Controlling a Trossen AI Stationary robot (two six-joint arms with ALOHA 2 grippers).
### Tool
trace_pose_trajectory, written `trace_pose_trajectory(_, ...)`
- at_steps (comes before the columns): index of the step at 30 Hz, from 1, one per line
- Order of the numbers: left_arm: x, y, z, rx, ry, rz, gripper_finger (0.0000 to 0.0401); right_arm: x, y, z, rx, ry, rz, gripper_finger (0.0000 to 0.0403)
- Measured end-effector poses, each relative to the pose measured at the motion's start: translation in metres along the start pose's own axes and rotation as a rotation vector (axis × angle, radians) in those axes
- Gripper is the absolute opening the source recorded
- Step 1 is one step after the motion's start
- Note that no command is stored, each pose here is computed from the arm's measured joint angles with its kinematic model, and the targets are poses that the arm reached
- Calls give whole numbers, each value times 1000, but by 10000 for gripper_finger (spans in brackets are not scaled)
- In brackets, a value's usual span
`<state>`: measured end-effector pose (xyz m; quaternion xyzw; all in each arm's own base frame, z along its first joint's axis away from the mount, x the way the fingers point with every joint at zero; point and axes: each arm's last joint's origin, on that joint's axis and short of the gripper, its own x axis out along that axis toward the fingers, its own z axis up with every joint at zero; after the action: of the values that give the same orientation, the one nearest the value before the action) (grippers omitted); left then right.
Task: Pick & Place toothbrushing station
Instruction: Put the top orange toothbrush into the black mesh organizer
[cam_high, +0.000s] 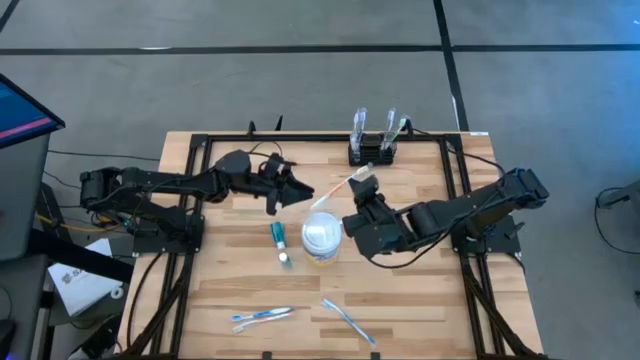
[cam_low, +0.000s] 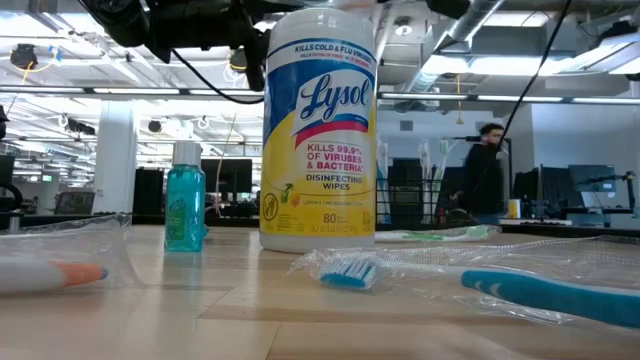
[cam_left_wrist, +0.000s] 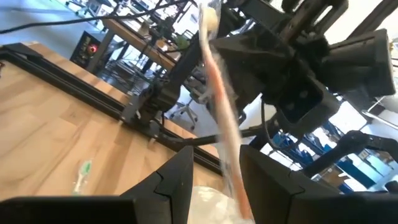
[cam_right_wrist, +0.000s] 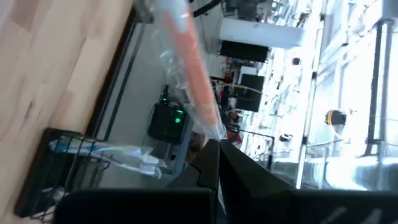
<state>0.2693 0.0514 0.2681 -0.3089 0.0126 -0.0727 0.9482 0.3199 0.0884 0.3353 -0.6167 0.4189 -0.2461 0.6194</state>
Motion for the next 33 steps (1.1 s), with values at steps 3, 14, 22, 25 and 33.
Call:
trace_pose_trajectory(3,1,-3,-2,-1,8,-10,127,2,6,6,-50,-7,4,0)
trace_pose_trajectory(14,5,-12,-10,-4,49,-50,127,9,6,24,-64,-23,-29,0)
trace_pose_trajectory(22,5,-12,-10,22,48,-49,127,0,7,28,-62,-52,-35,0)
trace_pose_trajectory(25,5,-12,-10,23,49,-49,127,-4,8,29,-64,-65,-37,0)
trace_pose_trajectory(33,7,-18,-15,23,65,-71,127,2,5,28,-37,-50,-40,0)
